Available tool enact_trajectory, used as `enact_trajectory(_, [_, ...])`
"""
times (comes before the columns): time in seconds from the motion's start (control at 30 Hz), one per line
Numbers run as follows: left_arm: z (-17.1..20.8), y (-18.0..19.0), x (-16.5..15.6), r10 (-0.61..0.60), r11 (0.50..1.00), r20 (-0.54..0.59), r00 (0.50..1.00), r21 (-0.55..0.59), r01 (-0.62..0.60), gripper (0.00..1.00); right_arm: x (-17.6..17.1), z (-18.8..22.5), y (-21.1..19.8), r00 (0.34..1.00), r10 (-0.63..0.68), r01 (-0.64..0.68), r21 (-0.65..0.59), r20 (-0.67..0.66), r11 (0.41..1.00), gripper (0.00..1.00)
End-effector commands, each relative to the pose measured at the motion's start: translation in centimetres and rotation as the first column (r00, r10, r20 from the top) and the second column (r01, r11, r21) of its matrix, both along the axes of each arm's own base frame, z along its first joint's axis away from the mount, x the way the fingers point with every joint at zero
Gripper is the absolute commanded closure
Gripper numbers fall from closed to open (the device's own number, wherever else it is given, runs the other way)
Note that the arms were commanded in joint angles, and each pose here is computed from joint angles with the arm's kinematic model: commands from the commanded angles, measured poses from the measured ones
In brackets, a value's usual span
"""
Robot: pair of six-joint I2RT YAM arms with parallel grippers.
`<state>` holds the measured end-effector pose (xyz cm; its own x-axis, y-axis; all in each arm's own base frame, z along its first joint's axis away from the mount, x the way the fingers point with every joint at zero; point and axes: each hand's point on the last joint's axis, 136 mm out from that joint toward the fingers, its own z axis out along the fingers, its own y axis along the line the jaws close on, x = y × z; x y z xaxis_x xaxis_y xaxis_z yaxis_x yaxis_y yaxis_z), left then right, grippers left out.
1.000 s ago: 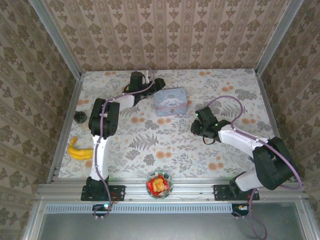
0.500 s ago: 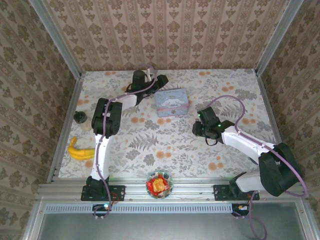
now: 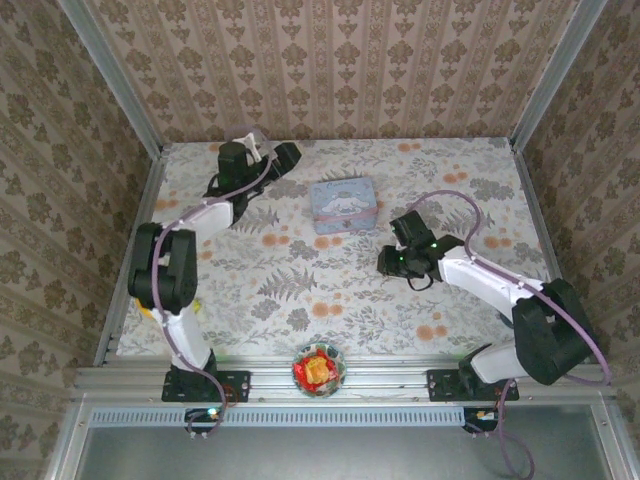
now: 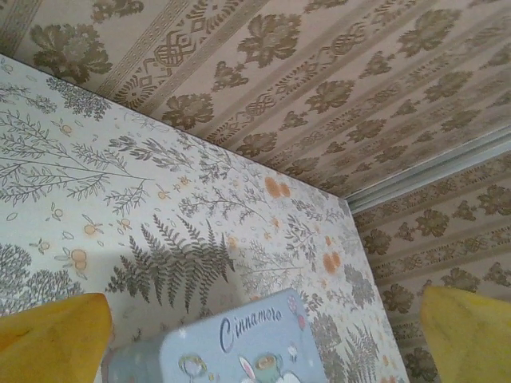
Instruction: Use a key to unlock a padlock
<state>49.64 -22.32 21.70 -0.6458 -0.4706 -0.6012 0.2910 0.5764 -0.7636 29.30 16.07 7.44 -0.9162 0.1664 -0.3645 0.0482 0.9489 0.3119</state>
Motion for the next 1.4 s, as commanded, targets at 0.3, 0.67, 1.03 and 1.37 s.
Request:
enact_trajectory(0.3, [-0.9, 3.3, -10.3, -0.001, 0.989, -0.032, 0.999, 0.145, 0.005, 0.00, -1.5, -0.5, 2.2, 0.992, 0.081, -0.079, 0.025, -0.098, 0.997, 1.00])
enact_trajectory(0.67, [-0.3, 9.9, -20.5, 0.108, 0.903, 0.064, 0.992, 0.410, -0.125, 0.00, -2.9, -1.5, 1.5, 0.982, 0.103, -0.109, -0.025, -0.161, 0.994, 1.00])
enact_trajectory(1.03, [-1.8, 14.2, -24.4, 0.247, 0.850, 0.102, 0.964, 0.454, -0.266, 0.00, -3.4, -2.8, 1.2, 0.961, 0.128, -0.152, -0.082, -0.246, 0.985, 1.00])
enact_trajectory(1.37, [-2.8, 14.1, -23.7, 0.249, 0.850, 0.069, 0.966, 0.463, -0.253, 0.00, -2.6, -4.7, 1.8, 0.949, 0.131, -0.167, -0.107, -0.288, 0.980, 0.97])
